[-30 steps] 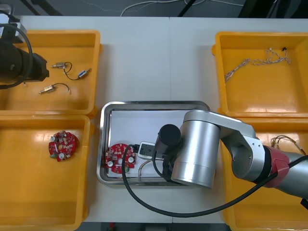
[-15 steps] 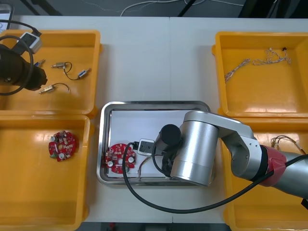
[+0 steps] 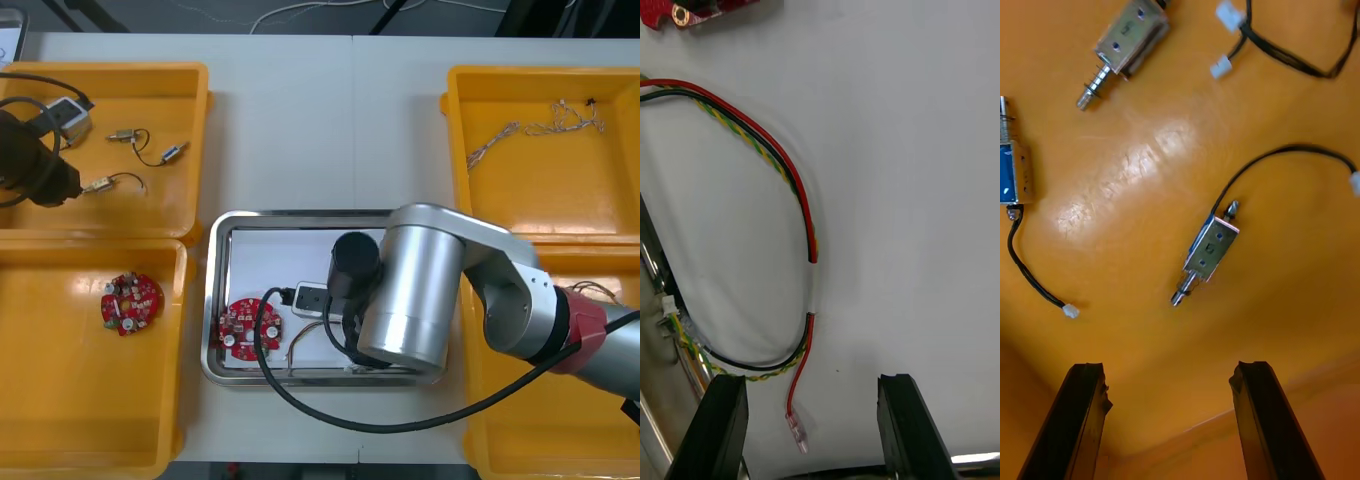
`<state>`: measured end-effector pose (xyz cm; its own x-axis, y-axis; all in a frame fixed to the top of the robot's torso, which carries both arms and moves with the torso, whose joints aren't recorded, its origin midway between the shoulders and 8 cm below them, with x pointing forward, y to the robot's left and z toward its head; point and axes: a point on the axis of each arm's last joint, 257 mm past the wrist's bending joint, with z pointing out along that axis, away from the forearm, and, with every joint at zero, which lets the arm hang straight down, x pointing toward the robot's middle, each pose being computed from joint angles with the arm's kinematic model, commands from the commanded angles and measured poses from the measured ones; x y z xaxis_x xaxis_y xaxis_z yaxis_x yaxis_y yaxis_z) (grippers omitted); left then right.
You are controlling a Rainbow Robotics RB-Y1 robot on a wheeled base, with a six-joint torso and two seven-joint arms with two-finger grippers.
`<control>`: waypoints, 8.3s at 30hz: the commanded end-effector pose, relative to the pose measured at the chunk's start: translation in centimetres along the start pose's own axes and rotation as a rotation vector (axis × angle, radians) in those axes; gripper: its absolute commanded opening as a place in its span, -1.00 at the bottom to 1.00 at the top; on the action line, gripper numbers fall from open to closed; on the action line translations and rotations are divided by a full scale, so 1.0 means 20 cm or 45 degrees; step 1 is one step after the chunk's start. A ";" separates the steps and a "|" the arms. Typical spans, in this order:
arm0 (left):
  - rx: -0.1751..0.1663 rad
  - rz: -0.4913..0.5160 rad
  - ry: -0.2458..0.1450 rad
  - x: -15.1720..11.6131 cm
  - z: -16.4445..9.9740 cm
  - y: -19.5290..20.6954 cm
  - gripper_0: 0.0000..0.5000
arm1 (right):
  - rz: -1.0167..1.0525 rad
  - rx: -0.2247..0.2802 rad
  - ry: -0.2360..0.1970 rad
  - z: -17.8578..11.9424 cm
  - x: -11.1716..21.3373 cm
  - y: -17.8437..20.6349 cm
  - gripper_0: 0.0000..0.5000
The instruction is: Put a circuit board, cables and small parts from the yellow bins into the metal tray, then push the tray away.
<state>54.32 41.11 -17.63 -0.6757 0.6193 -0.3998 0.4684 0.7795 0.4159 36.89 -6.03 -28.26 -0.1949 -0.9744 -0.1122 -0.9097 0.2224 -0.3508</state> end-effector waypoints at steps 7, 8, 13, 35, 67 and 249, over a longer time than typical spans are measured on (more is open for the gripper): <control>-0.054 0.121 -0.020 -0.10 -0.08 0.16 1.00 | 0.067 -0.031 -0.146 -0.38 -0.12 -0.20 1.00; -0.054 0.126 -0.018 -0.10 -0.08 0.15 1.00 | 0.089 -0.041 -0.153 -0.40 -0.10 -0.22 1.00; -0.036 0.147 -0.014 -0.13 -0.05 0.13 1.00 | 0.269 -0.074 -0.168 -0.53 -0.01 -0.27 1.00; -0.014 0.300 -0.106 -0.30 0.08 0.11 1.00 | 1.329 -0.101 -0.207 -0.81 0.31 -0.53 1.00; 0.033 0.414 -0.091 -0.22 0.21 -0.05 1.00 | 2.313 0.121 -0.164 -0.82 1.07 -0.70 1.00; 0.080 -0.880 0.026 -0.36 -0.33 -1.29 -1.00 | 1.912 0.358 -0.240 -0.32 1.29 -1.67 1.00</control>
<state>44.65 17.84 -19.34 -0.8428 0.0247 -0.5376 -0.0113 0.9979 0.0635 59.91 -36.82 -15.94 -0.7910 0.2036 -0.5769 0.2014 0.9771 0.0688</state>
